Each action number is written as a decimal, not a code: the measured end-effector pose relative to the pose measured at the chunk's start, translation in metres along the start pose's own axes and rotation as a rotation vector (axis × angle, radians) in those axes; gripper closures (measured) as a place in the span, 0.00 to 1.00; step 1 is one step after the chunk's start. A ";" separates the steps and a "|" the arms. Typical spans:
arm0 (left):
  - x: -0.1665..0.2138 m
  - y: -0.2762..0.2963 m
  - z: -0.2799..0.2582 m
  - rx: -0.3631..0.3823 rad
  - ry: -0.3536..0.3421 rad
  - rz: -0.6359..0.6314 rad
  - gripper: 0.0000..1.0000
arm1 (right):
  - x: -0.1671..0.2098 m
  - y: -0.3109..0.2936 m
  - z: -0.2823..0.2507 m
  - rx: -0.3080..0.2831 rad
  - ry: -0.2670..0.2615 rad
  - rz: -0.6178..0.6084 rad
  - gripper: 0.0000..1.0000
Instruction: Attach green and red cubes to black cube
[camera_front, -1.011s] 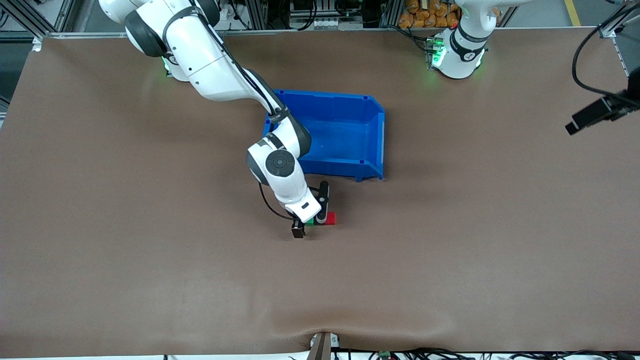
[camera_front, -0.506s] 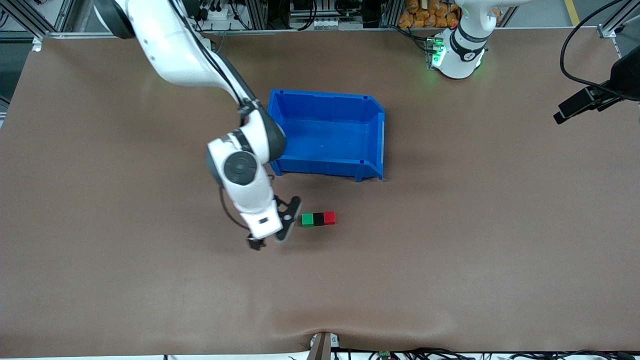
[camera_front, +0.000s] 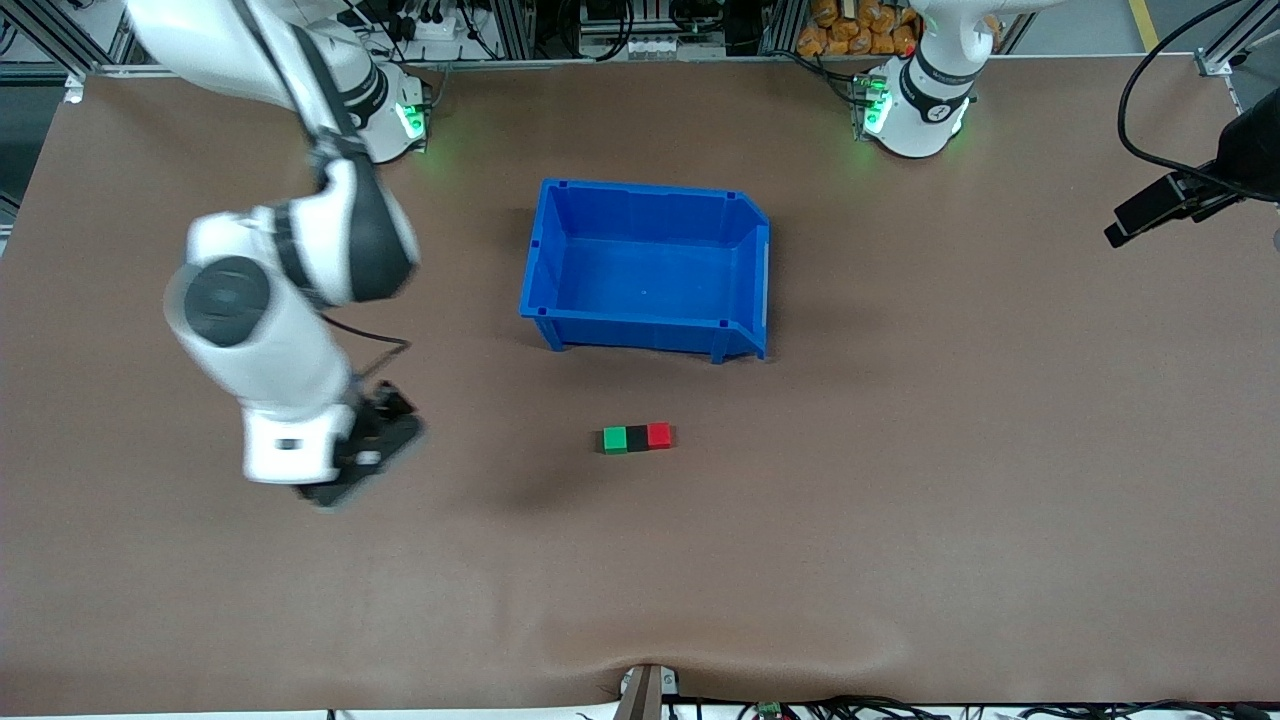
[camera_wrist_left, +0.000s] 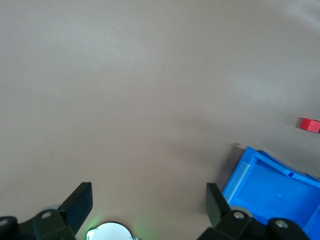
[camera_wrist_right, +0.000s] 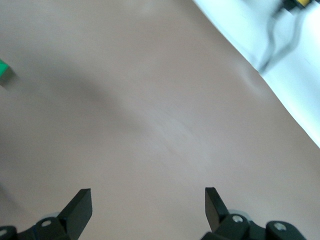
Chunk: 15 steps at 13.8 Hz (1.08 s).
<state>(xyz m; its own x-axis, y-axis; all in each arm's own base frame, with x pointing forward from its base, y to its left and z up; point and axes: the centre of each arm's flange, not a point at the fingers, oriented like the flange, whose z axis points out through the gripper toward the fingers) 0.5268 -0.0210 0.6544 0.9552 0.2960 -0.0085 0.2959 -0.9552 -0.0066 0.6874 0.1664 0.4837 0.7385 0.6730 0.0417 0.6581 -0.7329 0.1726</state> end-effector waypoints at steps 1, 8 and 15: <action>0.000 0.001 0.000 0.000 0.000 0.002 0.00 | -0.022 0.023 -0.018 0.006 -0.007 0.043 0.00; 0.000 0.003 -0.001 -0.003 0.010 0.005 0.00 | -0.187 0.104 -0.127 0.088 -0.062 0.348 0.00; 0.001 0.004 -0.001 -0.005 0.016 0.007 0.00 | -0.221 0.077 -0.149 0.163 -0.130 0.661 0.00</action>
<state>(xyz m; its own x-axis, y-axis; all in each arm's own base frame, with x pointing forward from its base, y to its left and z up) 0.5292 -0.0249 0.6549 0.9573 0.2891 0.0077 0.2891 -0.9573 -0.0011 0.5531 -0.0238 0.6346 0.9970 0.0703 -0.0333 0.0704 -0.9975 0.0010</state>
